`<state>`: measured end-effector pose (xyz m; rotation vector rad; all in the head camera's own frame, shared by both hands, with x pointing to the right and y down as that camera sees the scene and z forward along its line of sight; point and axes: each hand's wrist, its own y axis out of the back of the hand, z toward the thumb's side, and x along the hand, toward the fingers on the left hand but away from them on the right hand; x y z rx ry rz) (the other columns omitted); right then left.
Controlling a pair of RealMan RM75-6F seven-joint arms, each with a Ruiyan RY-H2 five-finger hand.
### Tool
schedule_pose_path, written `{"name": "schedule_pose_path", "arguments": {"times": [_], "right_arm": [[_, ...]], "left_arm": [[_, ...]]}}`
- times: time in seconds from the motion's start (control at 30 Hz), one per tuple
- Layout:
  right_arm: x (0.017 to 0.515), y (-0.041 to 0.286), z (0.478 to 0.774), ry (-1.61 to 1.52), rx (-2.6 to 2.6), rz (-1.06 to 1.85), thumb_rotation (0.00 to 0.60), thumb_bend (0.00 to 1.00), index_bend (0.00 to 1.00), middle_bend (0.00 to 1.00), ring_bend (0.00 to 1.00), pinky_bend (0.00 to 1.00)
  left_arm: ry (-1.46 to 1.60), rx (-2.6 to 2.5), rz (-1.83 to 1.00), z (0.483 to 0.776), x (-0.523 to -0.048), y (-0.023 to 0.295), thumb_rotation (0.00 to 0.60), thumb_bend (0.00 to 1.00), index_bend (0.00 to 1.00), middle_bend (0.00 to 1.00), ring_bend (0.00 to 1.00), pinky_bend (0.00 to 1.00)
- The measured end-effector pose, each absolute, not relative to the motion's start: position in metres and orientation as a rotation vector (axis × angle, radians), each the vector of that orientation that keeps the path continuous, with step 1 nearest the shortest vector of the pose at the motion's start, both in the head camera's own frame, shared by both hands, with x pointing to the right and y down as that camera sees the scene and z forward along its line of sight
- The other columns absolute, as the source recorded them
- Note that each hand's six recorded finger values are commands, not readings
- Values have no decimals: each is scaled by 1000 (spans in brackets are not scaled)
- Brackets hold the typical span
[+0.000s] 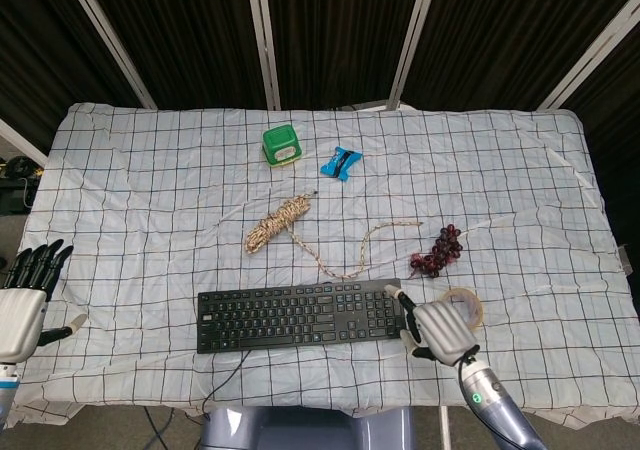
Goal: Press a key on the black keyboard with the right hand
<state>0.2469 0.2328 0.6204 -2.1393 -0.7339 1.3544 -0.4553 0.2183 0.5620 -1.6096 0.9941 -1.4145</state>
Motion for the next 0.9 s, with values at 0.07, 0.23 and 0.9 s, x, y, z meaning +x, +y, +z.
{"name": "schedule_pose_path", "arguments": {"times": [0.07,0.23,0.9], "right_arm": [[262,233,613,-760,-2116,1358,600,283,43,60,1,120],[301,232,596,-818,-2012,1390,600,223,1,0,0,15],[406,242,557,-1025,-1663,1481,600,217,0,0,0,0]], "left_arm": [[994,-1610,-1414,562,-455,219,600,111,0,0,0,0],[988,-1607,-1411,561,-454,219,600,110,0,0,0,0],[977,-1600,-1418,563,-455,220,600,110,0,0,0,0]]}}
